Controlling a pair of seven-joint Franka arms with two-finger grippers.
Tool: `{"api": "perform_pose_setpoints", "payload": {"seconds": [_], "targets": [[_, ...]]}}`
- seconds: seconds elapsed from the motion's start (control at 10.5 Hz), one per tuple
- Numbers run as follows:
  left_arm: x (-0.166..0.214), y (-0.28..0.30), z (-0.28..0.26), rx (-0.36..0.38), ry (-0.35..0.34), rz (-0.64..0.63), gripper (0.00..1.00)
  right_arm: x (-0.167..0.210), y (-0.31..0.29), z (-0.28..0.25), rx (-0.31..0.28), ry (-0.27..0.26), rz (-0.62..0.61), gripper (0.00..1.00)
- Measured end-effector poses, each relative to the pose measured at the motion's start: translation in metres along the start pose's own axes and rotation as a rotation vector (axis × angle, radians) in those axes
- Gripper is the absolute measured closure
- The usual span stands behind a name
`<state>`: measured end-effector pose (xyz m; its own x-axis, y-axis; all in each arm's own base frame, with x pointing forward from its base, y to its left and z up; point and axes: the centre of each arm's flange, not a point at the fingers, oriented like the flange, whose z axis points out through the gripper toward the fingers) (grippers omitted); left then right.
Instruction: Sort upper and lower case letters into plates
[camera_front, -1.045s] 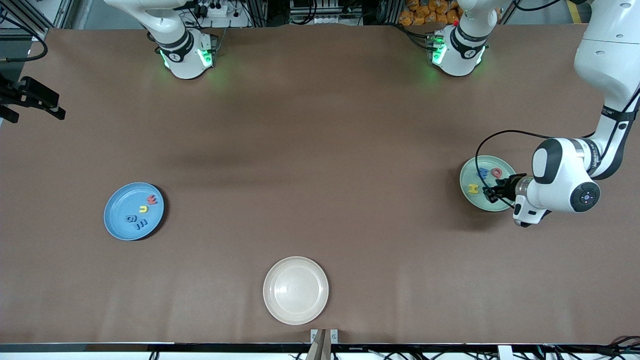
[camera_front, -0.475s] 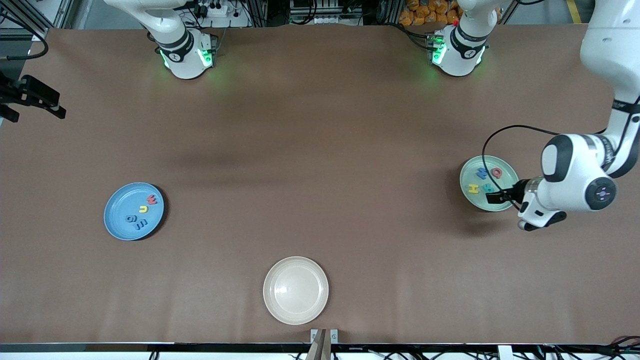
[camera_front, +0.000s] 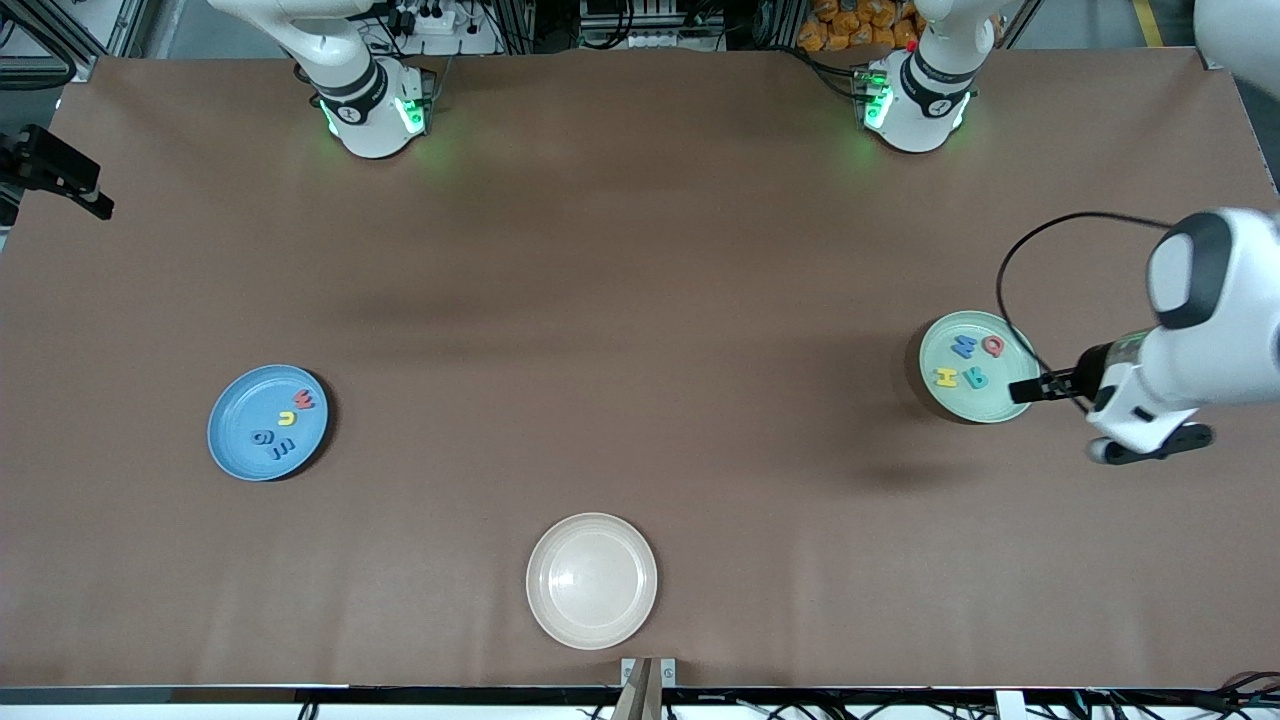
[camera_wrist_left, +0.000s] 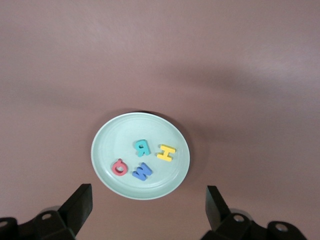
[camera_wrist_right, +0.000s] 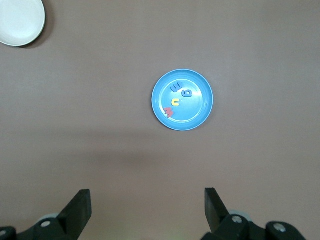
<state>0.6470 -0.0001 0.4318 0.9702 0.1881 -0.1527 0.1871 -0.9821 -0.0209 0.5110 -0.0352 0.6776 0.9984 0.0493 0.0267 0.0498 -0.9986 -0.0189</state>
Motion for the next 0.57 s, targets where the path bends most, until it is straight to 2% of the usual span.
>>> {"api": "perform_pose_setpoints", "payload": {"seconds": [0.29,0.57], "targets": [[-0.002,-0.004,-0.052,-0.005,0.045,-0.006,0.00,-0.002,0.000,0.001,0.002,-0.012,0.000,0.00],[-0.040,0.018,-0.128,-0.007,0.137,0.000,0.00,-0.002,0.000,0.000,0.002,-0.012,0.000,0.00]]}}
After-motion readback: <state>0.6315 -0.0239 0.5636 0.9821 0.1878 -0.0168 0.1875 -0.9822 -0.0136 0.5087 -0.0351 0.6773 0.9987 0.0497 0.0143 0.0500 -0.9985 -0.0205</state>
